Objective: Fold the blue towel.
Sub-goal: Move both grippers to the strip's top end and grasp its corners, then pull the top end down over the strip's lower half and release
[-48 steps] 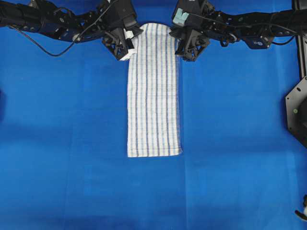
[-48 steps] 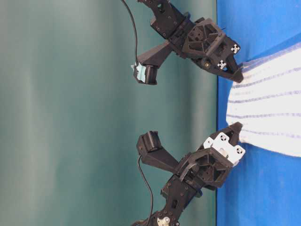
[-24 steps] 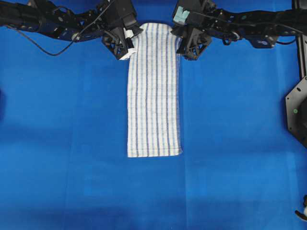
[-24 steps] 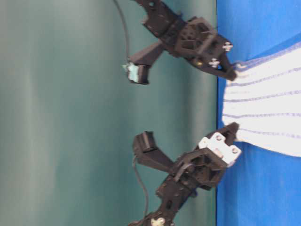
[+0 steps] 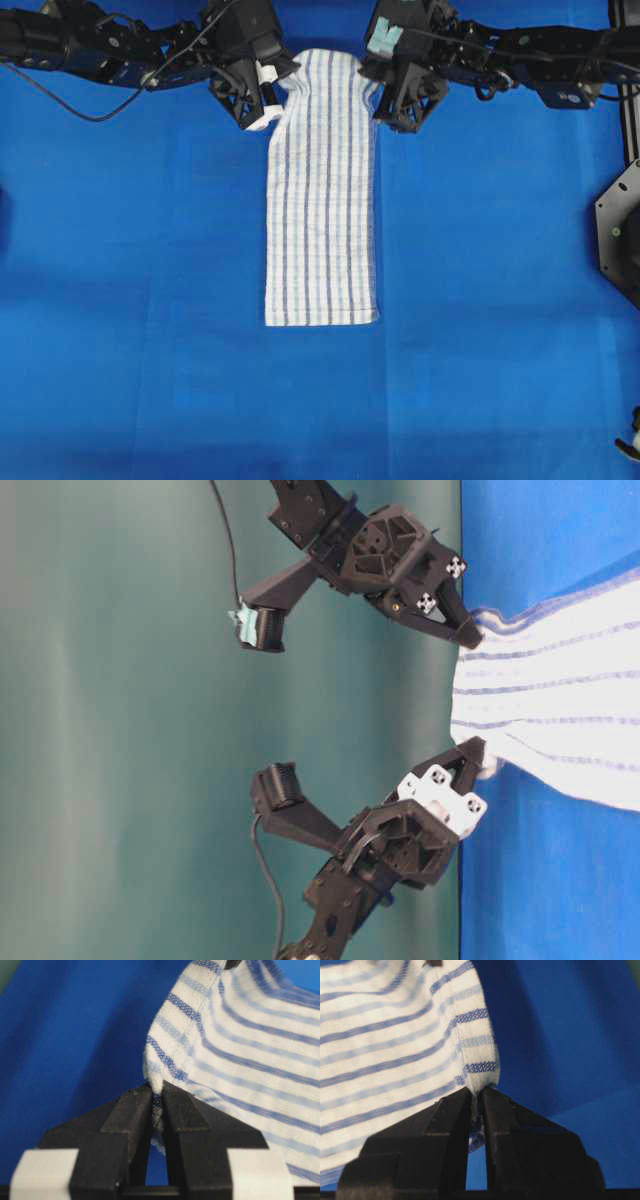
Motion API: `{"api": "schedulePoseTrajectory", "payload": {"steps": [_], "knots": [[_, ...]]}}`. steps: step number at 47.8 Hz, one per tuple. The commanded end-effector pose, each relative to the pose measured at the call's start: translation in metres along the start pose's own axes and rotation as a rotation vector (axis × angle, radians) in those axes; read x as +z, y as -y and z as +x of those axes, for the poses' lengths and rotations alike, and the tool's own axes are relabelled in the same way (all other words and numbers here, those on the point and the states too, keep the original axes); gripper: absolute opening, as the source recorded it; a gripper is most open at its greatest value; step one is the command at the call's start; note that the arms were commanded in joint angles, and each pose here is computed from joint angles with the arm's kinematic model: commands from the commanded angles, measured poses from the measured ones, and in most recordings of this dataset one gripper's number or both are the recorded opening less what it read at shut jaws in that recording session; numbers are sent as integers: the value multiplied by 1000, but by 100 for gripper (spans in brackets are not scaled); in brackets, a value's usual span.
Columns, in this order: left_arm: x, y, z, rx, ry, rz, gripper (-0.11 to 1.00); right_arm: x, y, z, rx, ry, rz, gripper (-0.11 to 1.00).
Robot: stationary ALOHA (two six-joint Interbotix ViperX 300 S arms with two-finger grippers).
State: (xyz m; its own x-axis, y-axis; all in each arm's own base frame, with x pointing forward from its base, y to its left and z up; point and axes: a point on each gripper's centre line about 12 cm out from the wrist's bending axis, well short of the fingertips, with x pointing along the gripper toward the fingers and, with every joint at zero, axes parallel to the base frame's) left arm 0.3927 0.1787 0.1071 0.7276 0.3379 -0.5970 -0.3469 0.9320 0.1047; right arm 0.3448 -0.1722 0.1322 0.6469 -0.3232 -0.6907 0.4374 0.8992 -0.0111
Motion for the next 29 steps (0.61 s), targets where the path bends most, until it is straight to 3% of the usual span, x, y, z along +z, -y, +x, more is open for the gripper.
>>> {"api": "schedulePoseTrajectory", "payload": {"steps": [1, 6, 20, 29], "knots": [[21, 9, -16, -17, 47, 28, 3, 13, -13, -17, 25, 40, -20, 13], [27, 23, -27, -43, 61, 76, 3, 16, -28, -30, 56, 51, -46, 13], [47, 61, -64, -124, 108, 146, 3, 12, -69, -67, 150, 72, -100, 13], [44, 98, -83, -207, 101, 192, 3, 1, -95, -81, 217, 61, -103, 13]]}}
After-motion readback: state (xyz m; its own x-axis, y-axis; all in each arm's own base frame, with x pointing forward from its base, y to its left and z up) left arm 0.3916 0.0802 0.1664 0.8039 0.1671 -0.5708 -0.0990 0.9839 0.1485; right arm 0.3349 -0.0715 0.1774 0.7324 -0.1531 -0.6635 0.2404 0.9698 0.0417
